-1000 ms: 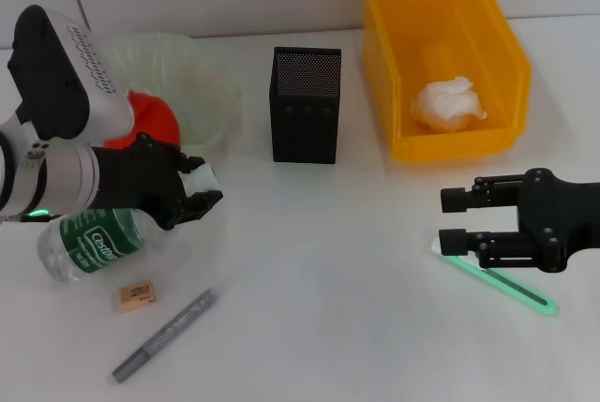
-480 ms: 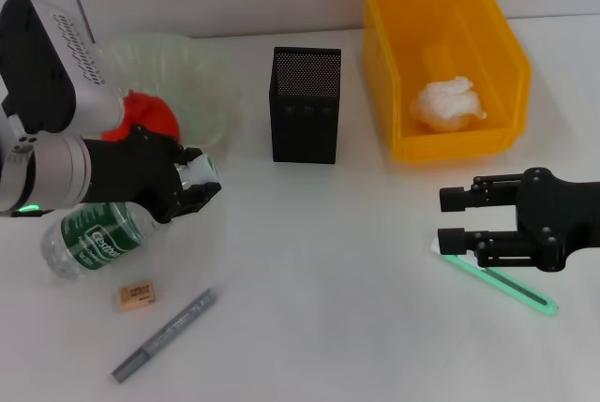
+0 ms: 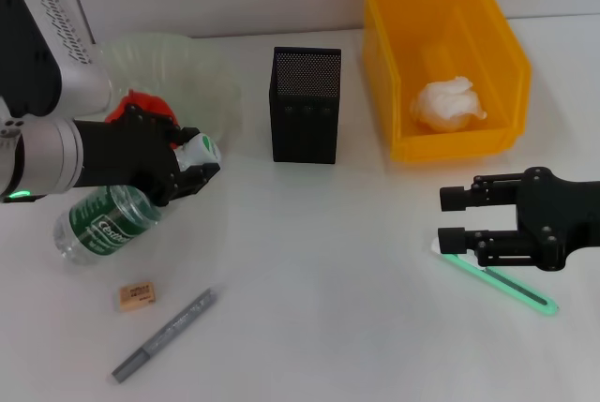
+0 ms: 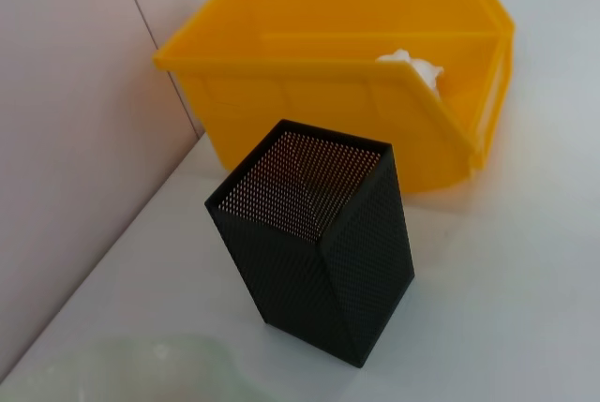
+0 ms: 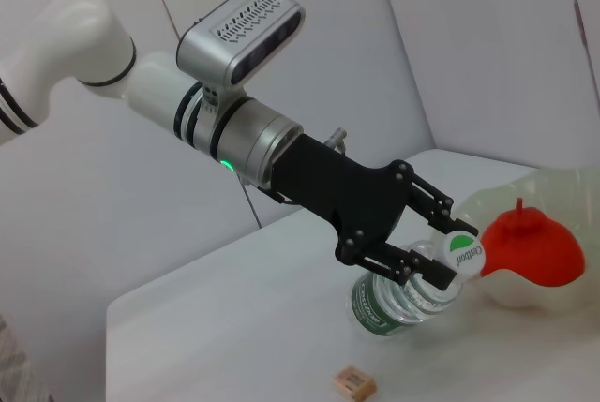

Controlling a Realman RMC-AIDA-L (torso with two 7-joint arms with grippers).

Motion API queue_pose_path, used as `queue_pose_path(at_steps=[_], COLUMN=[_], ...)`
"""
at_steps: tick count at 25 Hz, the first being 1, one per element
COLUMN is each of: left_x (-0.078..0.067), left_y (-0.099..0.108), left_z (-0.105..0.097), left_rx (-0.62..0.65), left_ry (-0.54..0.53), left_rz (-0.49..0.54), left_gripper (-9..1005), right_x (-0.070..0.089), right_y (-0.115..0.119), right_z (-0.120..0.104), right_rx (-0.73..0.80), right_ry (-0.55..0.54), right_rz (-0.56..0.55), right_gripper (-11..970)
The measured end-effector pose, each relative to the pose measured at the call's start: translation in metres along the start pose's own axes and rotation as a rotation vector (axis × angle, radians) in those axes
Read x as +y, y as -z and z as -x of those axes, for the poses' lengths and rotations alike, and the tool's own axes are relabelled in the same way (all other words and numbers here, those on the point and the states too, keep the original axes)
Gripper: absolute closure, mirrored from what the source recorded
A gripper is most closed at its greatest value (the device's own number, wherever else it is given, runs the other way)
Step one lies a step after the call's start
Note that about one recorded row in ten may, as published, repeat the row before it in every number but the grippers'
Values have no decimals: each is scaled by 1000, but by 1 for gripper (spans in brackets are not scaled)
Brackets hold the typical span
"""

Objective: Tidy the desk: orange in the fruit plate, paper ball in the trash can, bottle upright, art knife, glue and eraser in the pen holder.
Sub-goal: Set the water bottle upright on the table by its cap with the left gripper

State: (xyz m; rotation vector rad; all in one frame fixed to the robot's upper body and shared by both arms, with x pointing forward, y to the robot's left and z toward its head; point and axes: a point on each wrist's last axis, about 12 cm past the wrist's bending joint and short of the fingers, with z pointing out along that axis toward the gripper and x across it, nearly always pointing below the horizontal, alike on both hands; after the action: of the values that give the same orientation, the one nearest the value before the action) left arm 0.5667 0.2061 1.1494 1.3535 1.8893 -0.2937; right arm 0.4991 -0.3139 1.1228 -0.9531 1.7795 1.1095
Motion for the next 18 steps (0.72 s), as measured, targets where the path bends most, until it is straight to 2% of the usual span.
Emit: queue_pose_path(at_steps=[18], left_x=[0], left_y=[6], left_z=[5], left_rx=[-9], left_ry=[5], left_rz=[7], left_gripper=[554], right_x=[-3], right_y=[-1], right_z=[3], right_rx=[6], right_ry=[12], right_rz=[-9], right_gripper=[356])
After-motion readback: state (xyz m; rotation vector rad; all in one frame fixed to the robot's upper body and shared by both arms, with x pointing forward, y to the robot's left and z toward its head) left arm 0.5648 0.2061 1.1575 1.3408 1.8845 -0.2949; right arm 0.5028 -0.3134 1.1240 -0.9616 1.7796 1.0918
